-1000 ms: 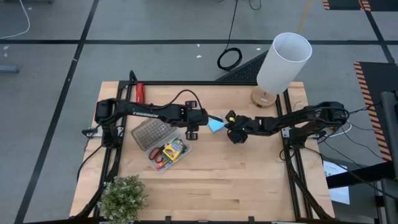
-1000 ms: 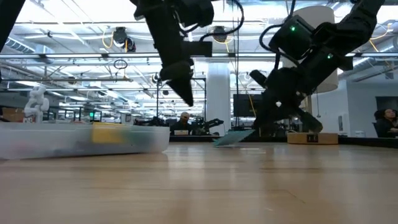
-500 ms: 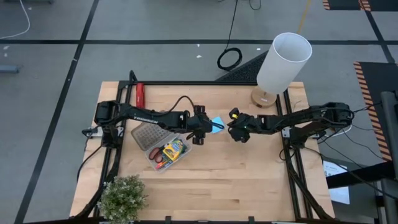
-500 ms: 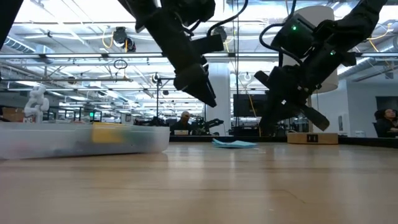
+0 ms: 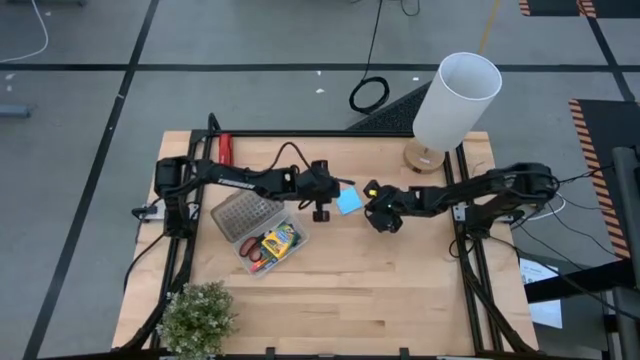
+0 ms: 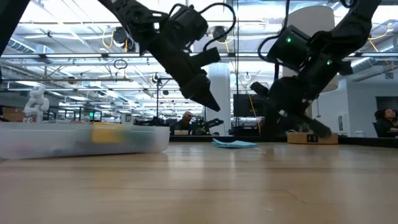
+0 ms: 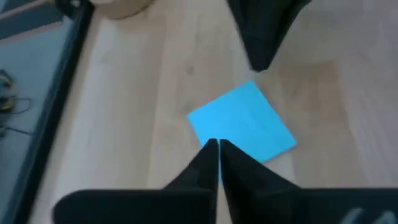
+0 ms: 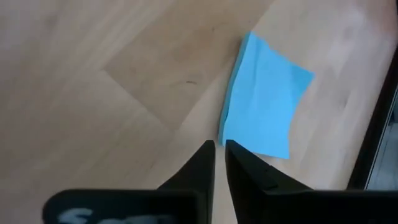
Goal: Pack school essentials
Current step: Put the blue sticky notes into the supply box
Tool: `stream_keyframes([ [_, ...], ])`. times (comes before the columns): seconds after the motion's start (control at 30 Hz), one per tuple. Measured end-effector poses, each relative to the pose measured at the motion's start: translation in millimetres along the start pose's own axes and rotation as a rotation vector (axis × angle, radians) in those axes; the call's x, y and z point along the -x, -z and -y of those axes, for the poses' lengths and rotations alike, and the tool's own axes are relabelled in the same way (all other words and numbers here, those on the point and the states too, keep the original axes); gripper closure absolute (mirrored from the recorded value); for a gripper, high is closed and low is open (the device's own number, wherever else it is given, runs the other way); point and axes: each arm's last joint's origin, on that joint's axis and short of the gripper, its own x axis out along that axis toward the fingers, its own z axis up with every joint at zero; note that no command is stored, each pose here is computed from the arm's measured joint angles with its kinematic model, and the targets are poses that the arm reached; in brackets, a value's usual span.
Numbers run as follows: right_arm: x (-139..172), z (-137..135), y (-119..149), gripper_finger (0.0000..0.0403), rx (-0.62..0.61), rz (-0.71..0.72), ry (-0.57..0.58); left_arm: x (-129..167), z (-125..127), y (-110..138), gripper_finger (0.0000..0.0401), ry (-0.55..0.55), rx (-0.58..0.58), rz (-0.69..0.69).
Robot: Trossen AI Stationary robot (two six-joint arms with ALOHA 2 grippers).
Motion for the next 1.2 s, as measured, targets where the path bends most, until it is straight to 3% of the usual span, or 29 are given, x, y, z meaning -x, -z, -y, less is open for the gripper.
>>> stream_keyframes([
  [0.13,-11,-1,-1,0.0356,0.009,-0.005,0.02,-16,4,5,0.0389,0.014,0.012,0.028],
  [0.3,-15,-2,0,0.0347,0.017,-0.02,0.006,-37,9,20,0.0382,0.01,0.004,-0.048],
  [0.83,-21,-3,1,0.0322,0.018,-0.026,0.006,-45,0,26,0.0396,0.078,0.059,-0.04],
  [1.0,-29,-6,1,0.033,0.023,-0.039,0.016,-48,1,28,0.0397,0.081,0.055,-0.04],
  [1.2,-31,-7,5,0.0369,0.033,-0.052,-0.004,-48,2,30,0.0391,0.087,0.051,-0.056],
])
